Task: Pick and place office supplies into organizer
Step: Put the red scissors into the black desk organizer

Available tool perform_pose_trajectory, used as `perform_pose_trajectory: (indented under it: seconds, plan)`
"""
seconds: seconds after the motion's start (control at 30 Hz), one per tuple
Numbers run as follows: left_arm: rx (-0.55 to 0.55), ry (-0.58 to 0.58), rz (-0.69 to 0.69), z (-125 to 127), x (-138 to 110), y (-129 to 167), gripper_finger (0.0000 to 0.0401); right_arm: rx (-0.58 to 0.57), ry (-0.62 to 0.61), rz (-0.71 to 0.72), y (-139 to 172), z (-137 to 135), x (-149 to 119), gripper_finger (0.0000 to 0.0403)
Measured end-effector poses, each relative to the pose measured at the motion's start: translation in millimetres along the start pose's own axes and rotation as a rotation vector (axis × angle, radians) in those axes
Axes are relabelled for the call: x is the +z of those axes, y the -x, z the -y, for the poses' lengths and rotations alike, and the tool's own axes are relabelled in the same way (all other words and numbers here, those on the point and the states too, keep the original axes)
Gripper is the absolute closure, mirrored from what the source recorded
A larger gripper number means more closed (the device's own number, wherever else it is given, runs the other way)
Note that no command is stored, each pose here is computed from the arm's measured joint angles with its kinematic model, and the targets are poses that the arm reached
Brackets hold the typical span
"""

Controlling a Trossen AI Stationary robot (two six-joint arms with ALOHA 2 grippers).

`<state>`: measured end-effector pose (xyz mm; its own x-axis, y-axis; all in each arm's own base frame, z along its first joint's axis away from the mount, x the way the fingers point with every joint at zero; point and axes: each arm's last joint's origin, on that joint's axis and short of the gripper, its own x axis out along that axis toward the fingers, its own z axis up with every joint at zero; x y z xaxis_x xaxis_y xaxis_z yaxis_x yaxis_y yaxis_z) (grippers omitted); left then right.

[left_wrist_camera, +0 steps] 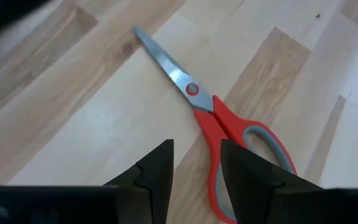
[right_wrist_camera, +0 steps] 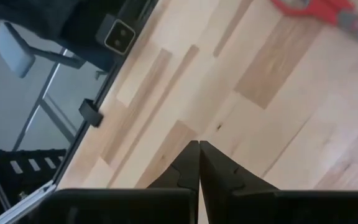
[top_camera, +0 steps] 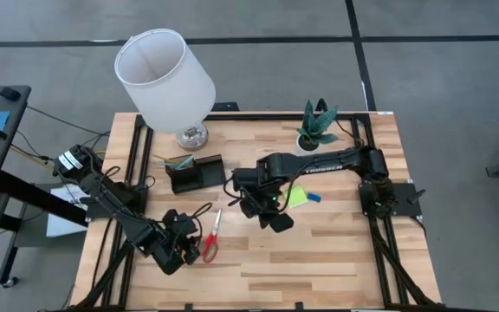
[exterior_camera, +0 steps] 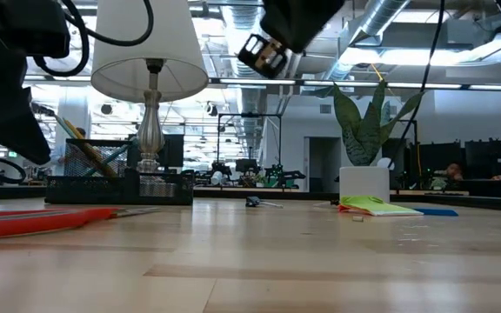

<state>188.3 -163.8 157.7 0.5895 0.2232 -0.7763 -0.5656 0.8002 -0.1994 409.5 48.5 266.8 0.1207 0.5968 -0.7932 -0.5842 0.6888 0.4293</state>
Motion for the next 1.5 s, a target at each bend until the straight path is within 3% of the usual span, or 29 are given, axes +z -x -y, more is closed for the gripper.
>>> perform_pose_trajectory:
  seconds: [0.63,0.87,1.17,1.5]
  plan:
    - [-0.041,0.055,0.006,7,0,-5,0.0278,0.019,-0.110,-0.059,-14,36,-41,0.0399]
    - [0.010,0.022,-0.139,8,-20,-27,0.0278,0.023,-0.119,-0.063,-23,42,-49,0.0401]
    - [0.018,0.014,-0.151,10,-25,-34,0.0279,0.010,-0.101,-0.040,-23,43,-47,0.0401]
    - [0.090,-0.082,-0.153,7,-33,-47,0.0346,-0.012,-0.067,0.000,-23,46,-42,0.0401]
